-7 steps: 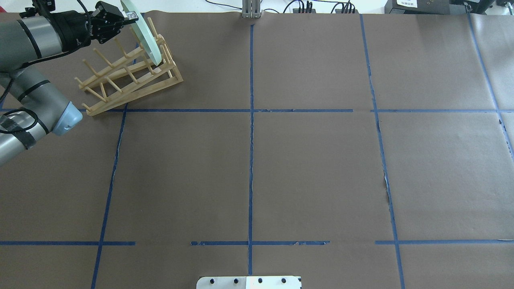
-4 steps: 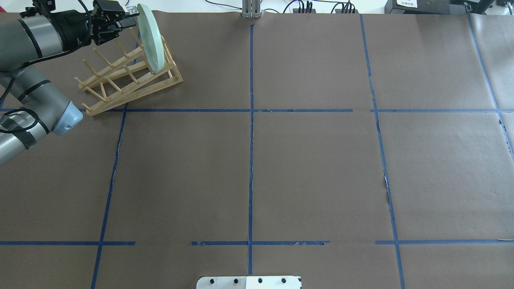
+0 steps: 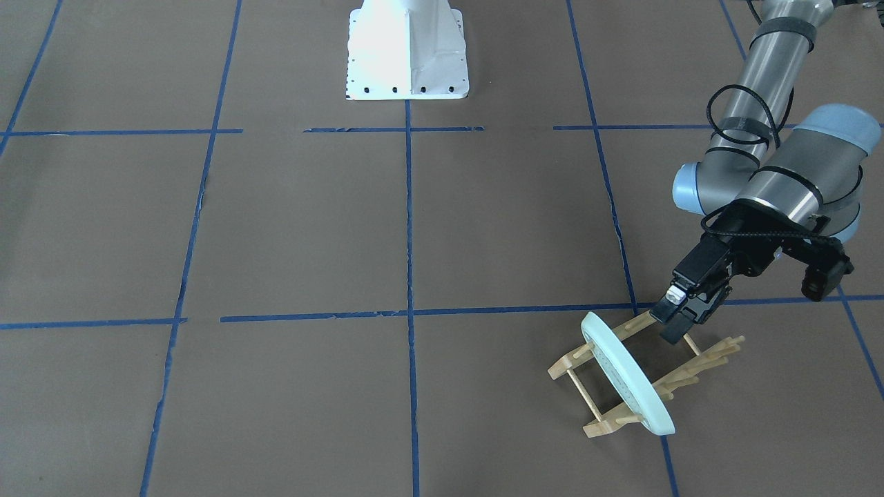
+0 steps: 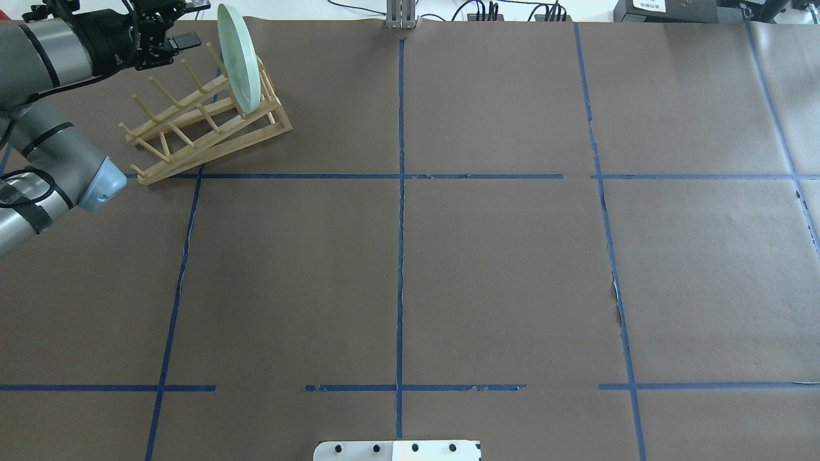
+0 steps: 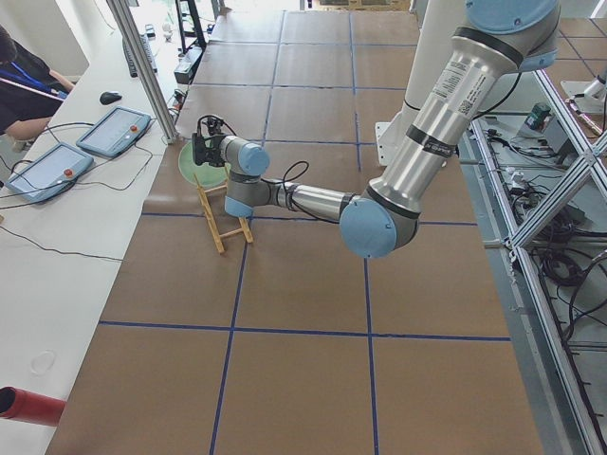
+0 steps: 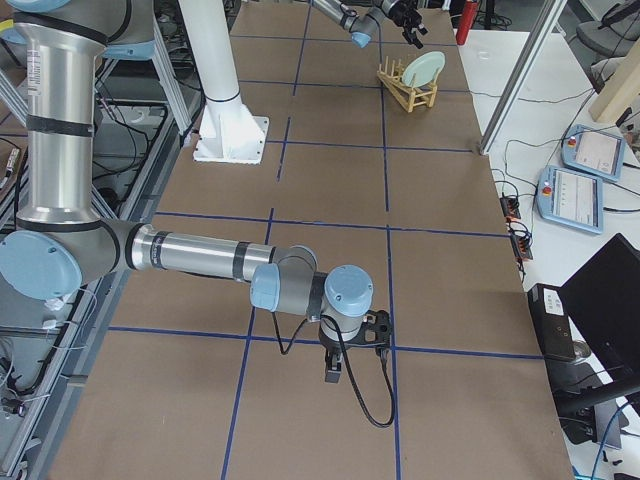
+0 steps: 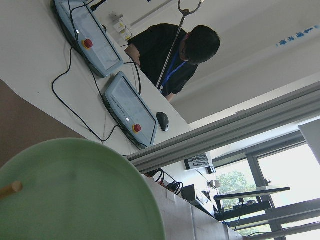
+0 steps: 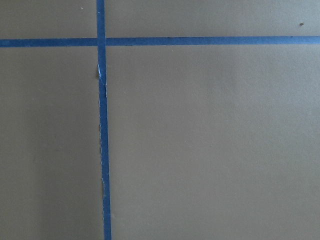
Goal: Place plate on rack
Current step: 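Open the left gripper and withdraw it from the plate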
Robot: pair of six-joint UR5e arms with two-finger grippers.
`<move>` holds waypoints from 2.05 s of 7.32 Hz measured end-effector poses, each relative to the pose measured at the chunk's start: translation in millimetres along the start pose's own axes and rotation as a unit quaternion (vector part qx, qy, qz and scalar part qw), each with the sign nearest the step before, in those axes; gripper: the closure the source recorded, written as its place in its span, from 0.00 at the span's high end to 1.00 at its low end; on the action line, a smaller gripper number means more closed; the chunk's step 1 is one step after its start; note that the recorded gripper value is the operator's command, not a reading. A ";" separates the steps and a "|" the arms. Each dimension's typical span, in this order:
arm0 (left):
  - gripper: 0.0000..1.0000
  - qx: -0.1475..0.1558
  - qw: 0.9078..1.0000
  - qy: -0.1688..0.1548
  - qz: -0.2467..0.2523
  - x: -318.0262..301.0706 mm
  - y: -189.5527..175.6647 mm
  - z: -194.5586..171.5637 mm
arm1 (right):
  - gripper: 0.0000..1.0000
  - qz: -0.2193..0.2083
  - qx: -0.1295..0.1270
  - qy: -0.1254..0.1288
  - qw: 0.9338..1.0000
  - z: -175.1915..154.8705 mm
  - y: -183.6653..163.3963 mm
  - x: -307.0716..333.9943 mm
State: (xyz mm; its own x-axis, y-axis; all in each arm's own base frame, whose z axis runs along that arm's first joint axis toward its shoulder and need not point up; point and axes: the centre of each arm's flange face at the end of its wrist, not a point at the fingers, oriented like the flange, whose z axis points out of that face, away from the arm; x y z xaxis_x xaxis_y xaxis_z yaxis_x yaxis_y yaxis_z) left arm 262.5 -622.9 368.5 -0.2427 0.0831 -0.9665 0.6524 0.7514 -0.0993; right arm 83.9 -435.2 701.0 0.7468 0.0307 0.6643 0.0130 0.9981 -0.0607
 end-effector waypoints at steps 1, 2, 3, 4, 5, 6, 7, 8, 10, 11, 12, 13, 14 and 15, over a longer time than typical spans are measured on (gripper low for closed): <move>1.00 0.002 1.000 -0.008 0.016 -2.5 -2.9 -2.2 | 1.00 0.000 0.000 0.000 1.000 0.0 0.0 0.0; 1.00 0.005 0.998 -0.031 0.049 -6.6 -5.8 -4.1 | 1.00 0.000 0.000 0.000 1.000 0.0 0.0 0.0; 1.00 0.008 0.993 -0.071 0.093 -4.3 -9.4 -3.7 | 1.00 0.000 0.000 0.000 1.000 0.0 0.0 0.0; 1.00 0.004 0.982 -0.123 0.141 3.3 -14.3 -3.8 | 1.00 0.000 0.000 0.000 1.000 0.0 0.0 0.0; 1.00 -0.010 0.968 -0.169 0.185 7.9 -22.0 -9.6 | 1.00 0.000 0.000 0.000 1.000 -0.1 -0.1 -0.1; 1.00 -0.028 0.954 -0.203 0.220 2.0 -32.4 -26.9 | 1.00 0.000 0.001 0.000 1.000 -0.2 -0.1 -0.2; 1.00 -0.049 0.941 -0.226 0.248 -14.8 -40.0 -52.8 | 1.00 0.000 0.001 0.000 1.000 -0.2 -0.1 -0.2; 1.00 -0.073 0.927 -0.246 0.272 -35.0 -48.1 -84.0 | 1.00 0.000 0.001 0.000 1.000 -0.2 -0.1 -0.2; 1.00 -0.118 0.894 -0.298 0.314 -62.6 -60.8 -136.2 | 1.00 0.000 0.001 0.000 1.000 -0.4 -0.2 -0.4; 1.00 -0.147 0.871 -0.330 0.333 -73.9 -61.7 -152.0 | 1.00 0.000 0.001 0.000 1.000 -0.4 -0.1 -0.3; 1.00 -0.181 0.844 -0.364 0.351 -86.4 -65.9 -164.0 | 1.00 0.000 0.001 0.000 1.000 -0.4 -0.2 -0.4; 1.00 -0.218 0.813 -0.398 0.366 -98.8 -76.0 -175.8 | 1.00 0.000 0.001 0.000 1.000 -0.5 -0.2 -0.4; 1.00 -0.254 0.786 -0.422 0.375 -109.5 -88.5 -189.7 | 1.00 0.000 0.001 0.000 1.000 -0.5 -0.2 -0.4; 1.00 -0.289 0.770 -0.430 0.373 -119.7 -102.0 -209.5 | 1.00 0.000 0.001 0.000 1.000 -0.3 -0.1 -0.3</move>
State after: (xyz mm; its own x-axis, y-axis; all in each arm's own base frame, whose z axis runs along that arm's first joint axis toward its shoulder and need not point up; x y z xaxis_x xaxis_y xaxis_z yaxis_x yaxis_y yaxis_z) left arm 74.5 -572.4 543.9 0.7718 0.3546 -0.5278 -0.1084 0.8913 0.4403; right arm 84.0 -435.4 700.6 0.7469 0.0309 0.6642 0.0119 0.9981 -0.0598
